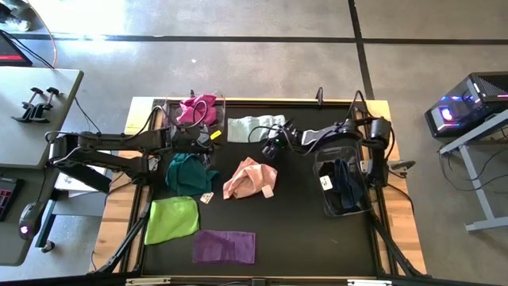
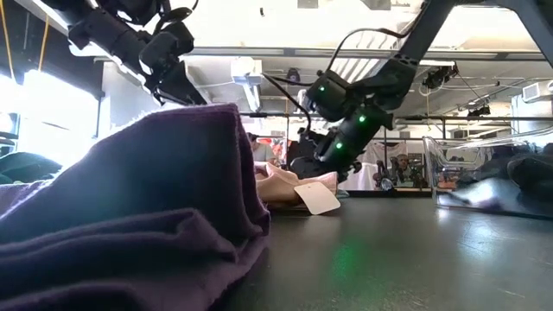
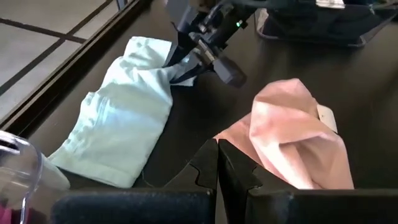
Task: Sort towels by color in basket
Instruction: Put the gray towel into the top transparent bin
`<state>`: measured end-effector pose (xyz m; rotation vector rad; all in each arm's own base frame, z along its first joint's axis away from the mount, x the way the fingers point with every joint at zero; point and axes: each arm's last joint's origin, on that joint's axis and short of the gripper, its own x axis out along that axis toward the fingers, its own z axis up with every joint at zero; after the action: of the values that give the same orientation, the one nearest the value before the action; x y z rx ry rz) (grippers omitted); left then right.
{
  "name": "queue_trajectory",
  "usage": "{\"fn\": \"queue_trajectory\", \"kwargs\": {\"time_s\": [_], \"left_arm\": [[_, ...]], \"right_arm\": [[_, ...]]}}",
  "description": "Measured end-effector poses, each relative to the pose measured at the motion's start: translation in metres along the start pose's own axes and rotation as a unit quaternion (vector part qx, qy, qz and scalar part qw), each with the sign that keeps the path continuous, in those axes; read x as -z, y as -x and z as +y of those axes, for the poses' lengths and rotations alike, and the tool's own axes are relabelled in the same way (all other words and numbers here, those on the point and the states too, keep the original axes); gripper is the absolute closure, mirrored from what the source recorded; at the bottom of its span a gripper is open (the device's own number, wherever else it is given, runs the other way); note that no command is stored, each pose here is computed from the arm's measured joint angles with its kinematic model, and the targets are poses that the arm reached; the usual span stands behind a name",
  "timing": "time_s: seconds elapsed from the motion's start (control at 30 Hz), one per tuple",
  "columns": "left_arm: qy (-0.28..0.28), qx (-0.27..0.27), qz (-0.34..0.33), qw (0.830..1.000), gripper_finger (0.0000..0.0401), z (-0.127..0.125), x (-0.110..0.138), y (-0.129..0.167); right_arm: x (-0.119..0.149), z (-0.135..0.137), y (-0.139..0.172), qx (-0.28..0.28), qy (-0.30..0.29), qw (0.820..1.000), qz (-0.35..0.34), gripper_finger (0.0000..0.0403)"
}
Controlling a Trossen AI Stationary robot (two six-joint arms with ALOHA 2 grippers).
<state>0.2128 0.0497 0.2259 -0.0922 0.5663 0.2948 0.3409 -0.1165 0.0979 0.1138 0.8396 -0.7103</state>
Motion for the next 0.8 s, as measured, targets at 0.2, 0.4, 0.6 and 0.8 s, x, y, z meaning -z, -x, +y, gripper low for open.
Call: {"fn": "queue_trajectory", "kwargs": {"time_s": [0.2, 0.4, 0.6, 0.8], "left_arm": [[-0.04, 0.005, -0.064, 0.997, 0.0401, -0.003, -0.012, -0.002], [-0.142, 0.017, -0.123, 0.982, 0.0401, -0.017, -0.021, -0.011], [-0.229, 0.019, -0.152, 0.961, 0.0392, -0.023, -0.024, -0.024], [-0.324, 0.03, -0.159, 0.932, 0.0313, -0.029, -0.022, -0.029]], "right_arm": [[-0.002, 0.007, 0.009, -0.009, 0.013, 1.0, -0.01, 0.0388], [-0.028, 0.035, 0.045, -0.073, 0.013, 0.989, -0.131, 0.0376], [-0.049, 0.052, 0.085, -0.112, 0.025, 0.966, -0.234, 0.0389], [-0.056, 0.06, 0.104, -0.19, 0.04, 0.945, -0.265, 0.0385]]}}
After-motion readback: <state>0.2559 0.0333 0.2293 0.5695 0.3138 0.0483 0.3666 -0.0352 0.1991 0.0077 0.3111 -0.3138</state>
